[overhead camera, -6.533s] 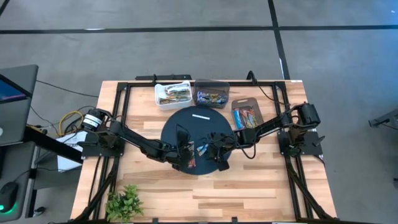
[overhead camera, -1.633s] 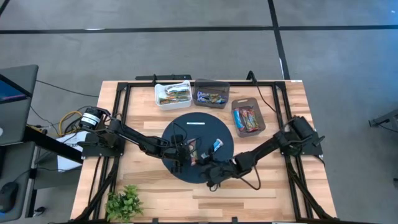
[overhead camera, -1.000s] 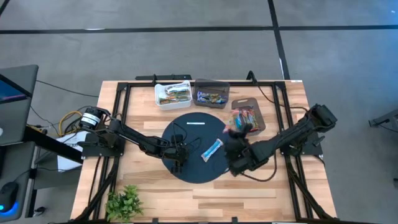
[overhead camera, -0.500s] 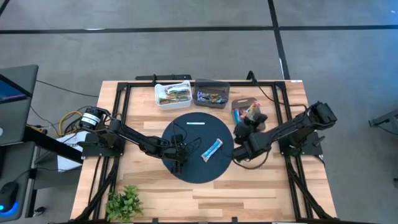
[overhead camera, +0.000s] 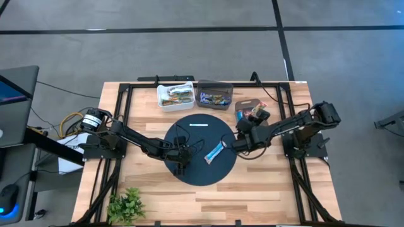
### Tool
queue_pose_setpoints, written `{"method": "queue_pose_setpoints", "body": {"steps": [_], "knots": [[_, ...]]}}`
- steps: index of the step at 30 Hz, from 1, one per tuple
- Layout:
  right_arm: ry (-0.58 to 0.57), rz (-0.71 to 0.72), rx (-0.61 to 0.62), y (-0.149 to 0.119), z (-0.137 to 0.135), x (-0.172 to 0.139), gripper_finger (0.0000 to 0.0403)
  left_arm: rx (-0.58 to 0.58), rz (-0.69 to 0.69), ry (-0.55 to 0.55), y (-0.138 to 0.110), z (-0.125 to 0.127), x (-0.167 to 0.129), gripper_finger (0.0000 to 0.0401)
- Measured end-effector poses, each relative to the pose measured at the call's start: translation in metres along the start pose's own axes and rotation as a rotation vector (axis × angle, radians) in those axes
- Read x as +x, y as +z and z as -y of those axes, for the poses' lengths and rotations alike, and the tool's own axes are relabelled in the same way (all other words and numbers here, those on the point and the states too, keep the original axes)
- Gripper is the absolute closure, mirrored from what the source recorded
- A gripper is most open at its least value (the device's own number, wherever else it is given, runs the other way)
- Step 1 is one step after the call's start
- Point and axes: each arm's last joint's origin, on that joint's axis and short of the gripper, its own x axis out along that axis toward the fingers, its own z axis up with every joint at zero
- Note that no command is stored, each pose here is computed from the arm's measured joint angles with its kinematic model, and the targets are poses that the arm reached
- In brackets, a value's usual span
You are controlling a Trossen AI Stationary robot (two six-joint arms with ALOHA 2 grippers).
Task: Pick and place Granola Bars by type
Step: Put the red granola bar into the bottom black bin
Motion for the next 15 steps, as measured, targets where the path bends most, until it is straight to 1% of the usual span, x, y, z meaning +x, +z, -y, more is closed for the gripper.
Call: {"method": "queue_pose_setpoints", "body": {"steps": [3, 8, 13, 15], "knots": [[0.022, 0.016, -0.015, 0.002, -0.003, -0.001, 0.0403, 0.0, 0.0, 0.0, 0.0, 0.0, 0.0, 0.0199], [0.084, 0.051, -0.081, 0.004, -0.011, -0.007, 0.0403, 0.0, 0.0, 0.0, 0.0, 0.0, 0.0, 0.0199], [0.111, 0.062, -0.077, 0.004, -0.014, -0.011, 0.0403, 0.0, 0.0, 0.0, 0.0, 0.0, 0.0, 0.0199], [0.116, 0.064, -0.054, 0.004, -0.015, -0.011, 0.0398, 0.0, 0.0, 0.0, 0.0, 0.0, 0.0, 0.0199]]}}
